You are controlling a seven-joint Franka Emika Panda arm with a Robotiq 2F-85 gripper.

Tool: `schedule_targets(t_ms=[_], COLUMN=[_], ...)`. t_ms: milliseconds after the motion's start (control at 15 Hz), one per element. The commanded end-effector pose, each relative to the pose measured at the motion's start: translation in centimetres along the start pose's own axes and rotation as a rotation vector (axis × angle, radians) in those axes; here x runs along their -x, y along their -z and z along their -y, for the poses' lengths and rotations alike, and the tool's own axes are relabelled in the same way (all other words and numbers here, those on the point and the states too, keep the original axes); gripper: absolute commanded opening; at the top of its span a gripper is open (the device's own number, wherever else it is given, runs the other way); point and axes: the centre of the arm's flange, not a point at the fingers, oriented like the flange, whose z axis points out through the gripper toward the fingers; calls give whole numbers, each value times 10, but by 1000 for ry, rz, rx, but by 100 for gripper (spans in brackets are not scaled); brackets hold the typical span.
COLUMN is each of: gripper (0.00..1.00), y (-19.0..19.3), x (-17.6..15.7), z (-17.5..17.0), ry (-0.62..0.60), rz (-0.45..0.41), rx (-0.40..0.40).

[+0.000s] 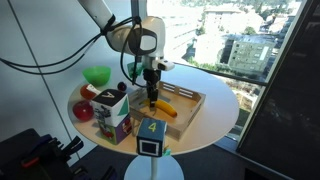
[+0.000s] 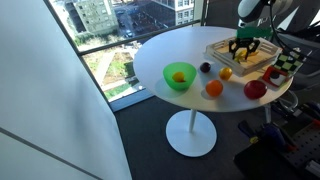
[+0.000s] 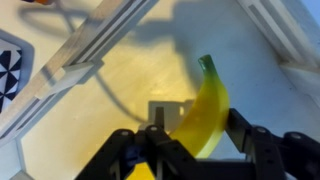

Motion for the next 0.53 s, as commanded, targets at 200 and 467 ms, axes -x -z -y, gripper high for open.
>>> schedule_targets(t_ms=[200,467], gripper=[15,15], y=[16,28], x=[-1,4], z=[6,8], ry=[-12,0], rz=[-11,-14], rx=[6,22])
